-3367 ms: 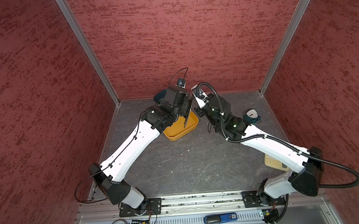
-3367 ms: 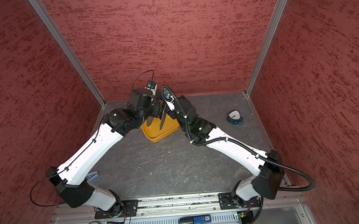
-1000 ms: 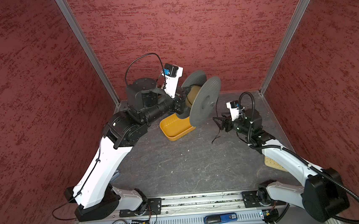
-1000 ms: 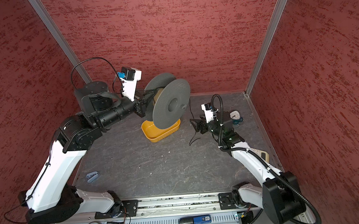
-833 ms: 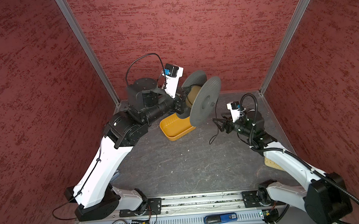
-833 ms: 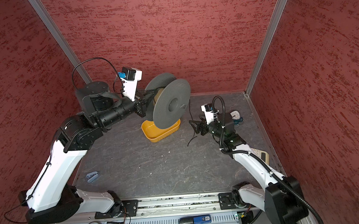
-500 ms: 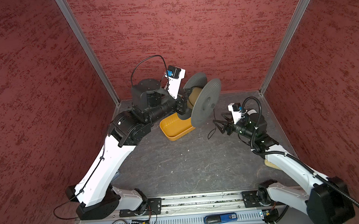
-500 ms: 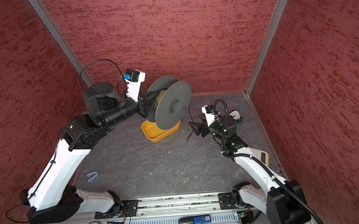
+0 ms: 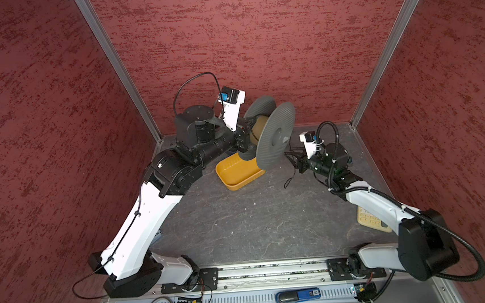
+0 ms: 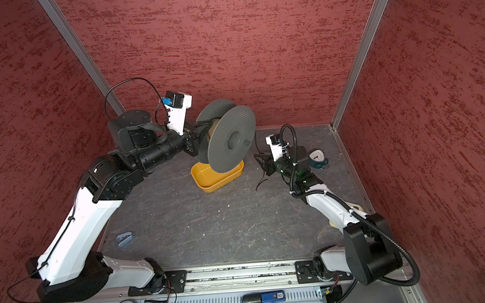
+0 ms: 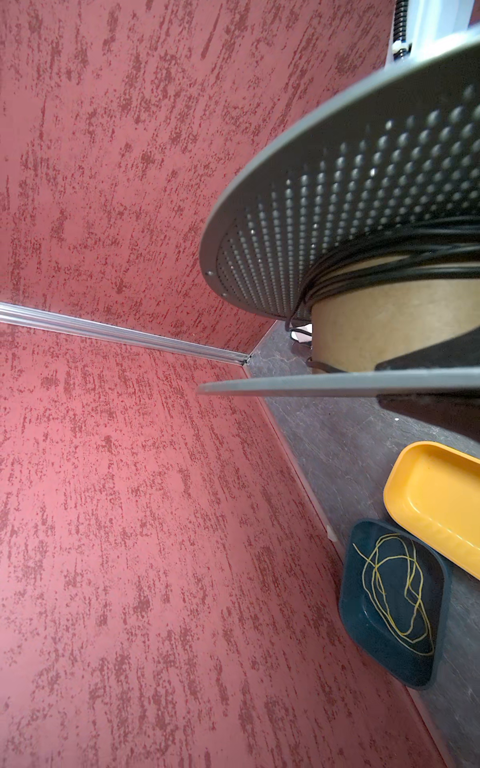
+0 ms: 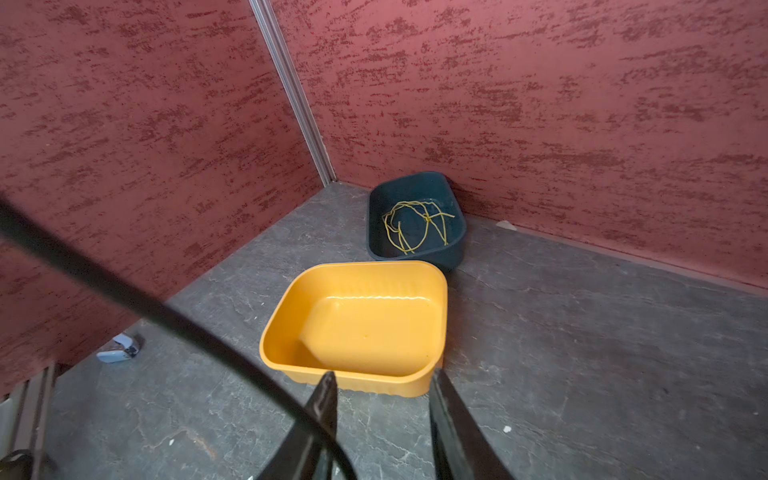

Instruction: Wrap the cables

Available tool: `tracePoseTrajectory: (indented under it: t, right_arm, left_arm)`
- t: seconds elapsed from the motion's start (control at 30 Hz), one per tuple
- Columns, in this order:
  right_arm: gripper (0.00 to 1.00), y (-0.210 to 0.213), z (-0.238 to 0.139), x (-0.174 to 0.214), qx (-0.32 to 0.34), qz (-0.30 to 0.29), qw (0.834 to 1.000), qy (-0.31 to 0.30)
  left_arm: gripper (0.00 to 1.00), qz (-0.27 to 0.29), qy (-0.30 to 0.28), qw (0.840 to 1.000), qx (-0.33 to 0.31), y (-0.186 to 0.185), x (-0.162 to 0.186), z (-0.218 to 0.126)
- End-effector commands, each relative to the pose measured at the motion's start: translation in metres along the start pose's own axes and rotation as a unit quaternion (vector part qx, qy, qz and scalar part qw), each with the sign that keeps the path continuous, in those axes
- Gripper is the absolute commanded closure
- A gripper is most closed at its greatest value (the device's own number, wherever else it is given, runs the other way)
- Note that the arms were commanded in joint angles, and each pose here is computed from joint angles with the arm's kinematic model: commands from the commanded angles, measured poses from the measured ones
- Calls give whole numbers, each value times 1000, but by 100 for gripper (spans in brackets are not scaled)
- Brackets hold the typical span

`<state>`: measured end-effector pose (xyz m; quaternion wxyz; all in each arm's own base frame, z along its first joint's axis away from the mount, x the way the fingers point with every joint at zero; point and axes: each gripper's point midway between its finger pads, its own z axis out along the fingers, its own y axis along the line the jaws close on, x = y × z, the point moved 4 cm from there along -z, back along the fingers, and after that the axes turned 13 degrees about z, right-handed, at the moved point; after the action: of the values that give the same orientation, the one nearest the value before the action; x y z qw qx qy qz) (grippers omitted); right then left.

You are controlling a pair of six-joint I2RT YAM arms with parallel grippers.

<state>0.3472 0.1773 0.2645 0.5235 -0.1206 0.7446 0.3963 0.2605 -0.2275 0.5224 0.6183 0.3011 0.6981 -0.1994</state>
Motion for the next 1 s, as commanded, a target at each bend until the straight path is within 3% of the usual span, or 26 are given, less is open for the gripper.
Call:
tracePoseTrajectory:
  t: [0.0,0.2,0.57,0.8,0.97]
  right_arm:
    - [75,13,4,3,-20,-8,1000,-19]
    - [100,34,16,25,-4,-20,1000,-9]
    - [100,95,36,57,10,-62,998,23]
    - [100,148,48,63,25,-108,993,46]
    - [100,162,45,49,67,-128,989,42]
  left_arm:
    - [100,-30,-75,996,-23,14,-28,-5]
    - [100,-67,-66,992,-83,40,-18,8]
    - [100,-97,-58,966,-234,75,8,30]
    - [100,-35,20,949,-311,81,37,66]
    - [100,14,80,935,-344,80,62,86]
